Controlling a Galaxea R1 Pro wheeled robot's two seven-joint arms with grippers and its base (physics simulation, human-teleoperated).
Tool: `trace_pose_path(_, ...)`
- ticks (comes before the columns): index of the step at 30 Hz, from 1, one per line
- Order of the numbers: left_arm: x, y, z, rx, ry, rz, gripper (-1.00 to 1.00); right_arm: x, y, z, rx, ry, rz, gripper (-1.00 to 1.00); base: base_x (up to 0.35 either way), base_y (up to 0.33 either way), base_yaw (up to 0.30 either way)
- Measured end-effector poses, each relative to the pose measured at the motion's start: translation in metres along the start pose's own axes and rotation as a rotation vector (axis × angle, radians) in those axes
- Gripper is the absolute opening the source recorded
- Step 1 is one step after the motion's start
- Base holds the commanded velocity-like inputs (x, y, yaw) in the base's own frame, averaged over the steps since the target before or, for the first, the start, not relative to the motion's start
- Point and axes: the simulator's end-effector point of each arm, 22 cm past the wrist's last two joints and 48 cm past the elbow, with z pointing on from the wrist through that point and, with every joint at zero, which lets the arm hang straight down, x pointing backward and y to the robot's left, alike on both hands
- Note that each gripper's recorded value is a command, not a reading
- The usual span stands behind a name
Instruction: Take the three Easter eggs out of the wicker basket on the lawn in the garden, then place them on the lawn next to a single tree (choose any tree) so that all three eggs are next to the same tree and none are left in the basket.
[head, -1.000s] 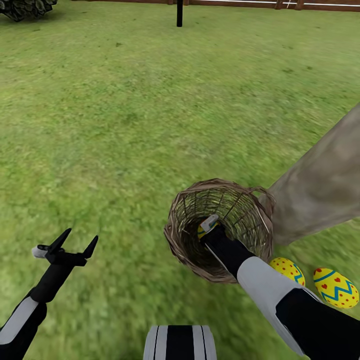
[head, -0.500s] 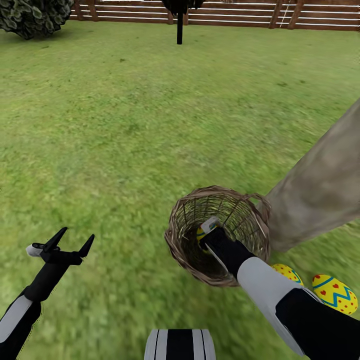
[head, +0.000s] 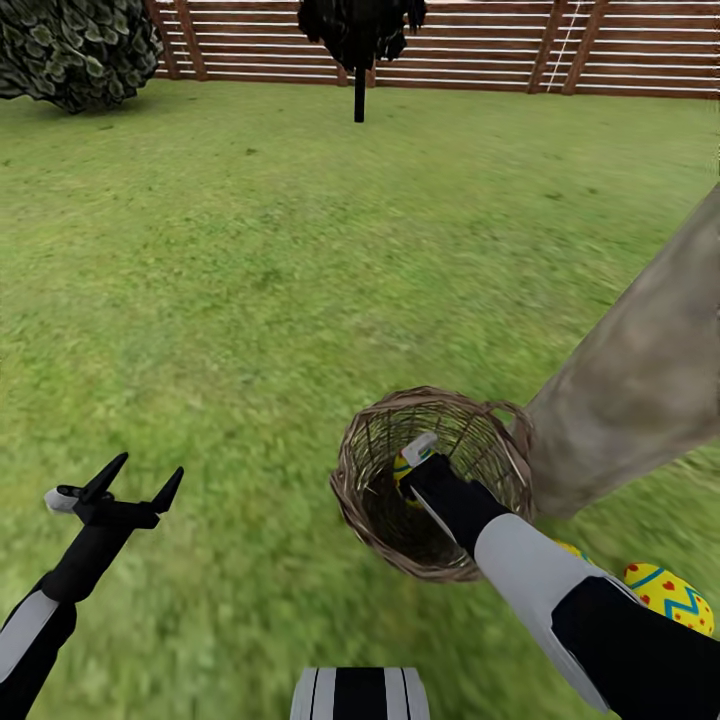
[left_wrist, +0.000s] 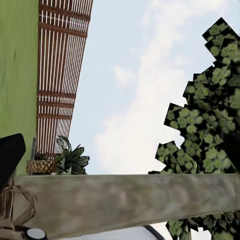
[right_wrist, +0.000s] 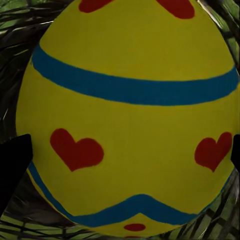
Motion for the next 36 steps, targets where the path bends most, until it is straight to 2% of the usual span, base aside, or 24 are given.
trace_pose_path(4, 0.001, -0.011, 0.003, 0.011, 0.012, 0.014, 1.0, -0.005, -0.006, -0.008, 0.01, -0.012, 0.002, -1.0, 0.0, 0.0, 0.0)
trace_pose_path(8, -0.006, -0.028, 0.003, 0.003, 0.038, 0.056, 1.0, -0.01, -0.013, -0.015, 0.02, -0.024, 0.004, -1.0, -0.117, 0.0, 0.0)
trace_pose_path(14, -0.004, -0.041, 0.006, 0.021, 0.047, 0.067, 1.0, -0.017, -0.023, -0.026, 0.037, -0.039, 0.006, -1.0, -0.283, 0.0, 0.0)
trace_pose_path(27, 0.003, -0.069, 0.013, 0.067, 0.06, 0.092, 1.0, -0.041, -0.032, -0.057, 0.055, -0.092, 0.01, -1.0, -0.008, 0.0, 0.0)
trace_pose_path(28, 0.004, -0.072, 0.014, 0.071, 0.061, 0.094, 1.0, -0.042, -0.033, -0.059, 0.051, -0.096, 0.019, -1.0, 0.0, 0.0, 0.0)
trace_pose_path(30, 0.005, -0.076, 0.015, 0.078, 0.063, 0.097, 1.0, -0.048, -0.024, -0.068, -0.014, -0.096, 0.067, -1.0, 0.0, 0.0, 0.0)
trace_pose_path(31, 0.006, -0.078, 0.015, 0.081, 0.065, 0.099, 1.0, -0.053, -0.017, -0.075, -0.052, -0.093, 0.074, -1.0, 0.0, 0.0, 0.0)
trace_pose_path(33, 0.007, -0.082, 0.016, 0.088, 0.067, 0.103, 1.0, -0.069, -0.007, -0.091, -0.109, -0.122, 0.074, -1.0, 0.0, 0.0, 0.0)
trace_pose_path(36, 0.008, -0.089, 0.017, 0.098, 0.07, 0.108, 1.0, -0.075, -0.005, -0.106, -0.127, -0.11, 0.069, -1.0, 0.0, 0.0, 0.0)
